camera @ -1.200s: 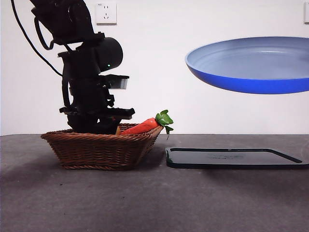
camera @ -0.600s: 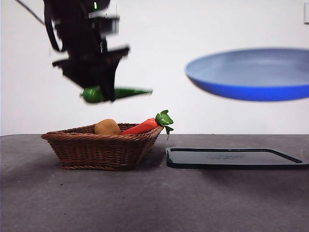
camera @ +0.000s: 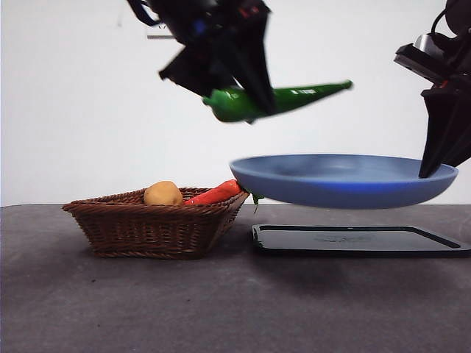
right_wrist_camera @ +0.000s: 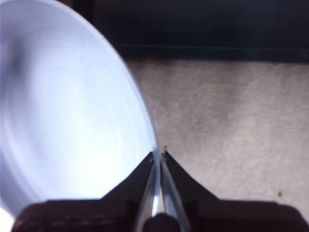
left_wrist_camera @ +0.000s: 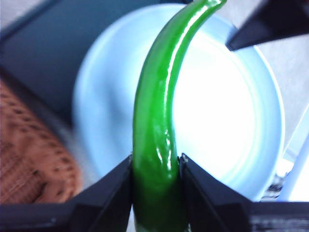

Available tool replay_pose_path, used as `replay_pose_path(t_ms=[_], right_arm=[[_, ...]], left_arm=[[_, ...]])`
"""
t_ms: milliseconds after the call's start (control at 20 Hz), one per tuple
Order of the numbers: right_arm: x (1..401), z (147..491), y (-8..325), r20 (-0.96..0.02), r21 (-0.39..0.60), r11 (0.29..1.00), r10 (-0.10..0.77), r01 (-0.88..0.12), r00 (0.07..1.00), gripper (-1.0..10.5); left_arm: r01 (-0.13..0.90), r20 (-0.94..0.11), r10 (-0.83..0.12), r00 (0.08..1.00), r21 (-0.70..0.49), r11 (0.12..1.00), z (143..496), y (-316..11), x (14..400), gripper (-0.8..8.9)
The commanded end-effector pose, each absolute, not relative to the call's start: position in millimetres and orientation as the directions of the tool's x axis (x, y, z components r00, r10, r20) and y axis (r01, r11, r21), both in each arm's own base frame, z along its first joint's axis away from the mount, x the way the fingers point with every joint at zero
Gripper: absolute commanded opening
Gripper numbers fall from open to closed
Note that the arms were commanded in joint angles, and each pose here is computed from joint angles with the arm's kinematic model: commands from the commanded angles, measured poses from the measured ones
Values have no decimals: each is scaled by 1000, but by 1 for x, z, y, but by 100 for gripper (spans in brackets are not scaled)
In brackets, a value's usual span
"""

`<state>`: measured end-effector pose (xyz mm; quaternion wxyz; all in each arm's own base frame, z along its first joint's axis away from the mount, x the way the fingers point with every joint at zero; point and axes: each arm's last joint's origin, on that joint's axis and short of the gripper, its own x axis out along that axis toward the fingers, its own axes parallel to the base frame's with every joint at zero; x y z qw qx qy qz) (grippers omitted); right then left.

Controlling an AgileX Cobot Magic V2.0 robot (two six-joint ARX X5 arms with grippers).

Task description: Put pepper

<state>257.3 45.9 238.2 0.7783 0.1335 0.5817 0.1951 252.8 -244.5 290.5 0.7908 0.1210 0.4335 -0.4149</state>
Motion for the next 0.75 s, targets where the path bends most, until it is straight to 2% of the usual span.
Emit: replay_pose_path(t_ms=[50, 300, 550, 750], right_arm=[[261, 242, 51, -845, 448, 881, 473, -153, 250, 3], [260, 242, 54, -847, 449, 879, 476, -161, 236, 3], [259, 242, 56, -844, 455, 874, 485, -170, 229, 3], [259, 242, 58, -826, 491, 852, 522, -181, 216, 3]], left_arm=[[786, -797, -542, 266, -146, 601, 277, -260, 257, 126], [787, -824, -510, 247, -137, 602, 249, -276, 265, 126], [786, -831, -502, 238, -139, 603, 244, -278, 267, 134], [785, -834, -500, 236, -140, 604, 243, -278, 266, 182]])
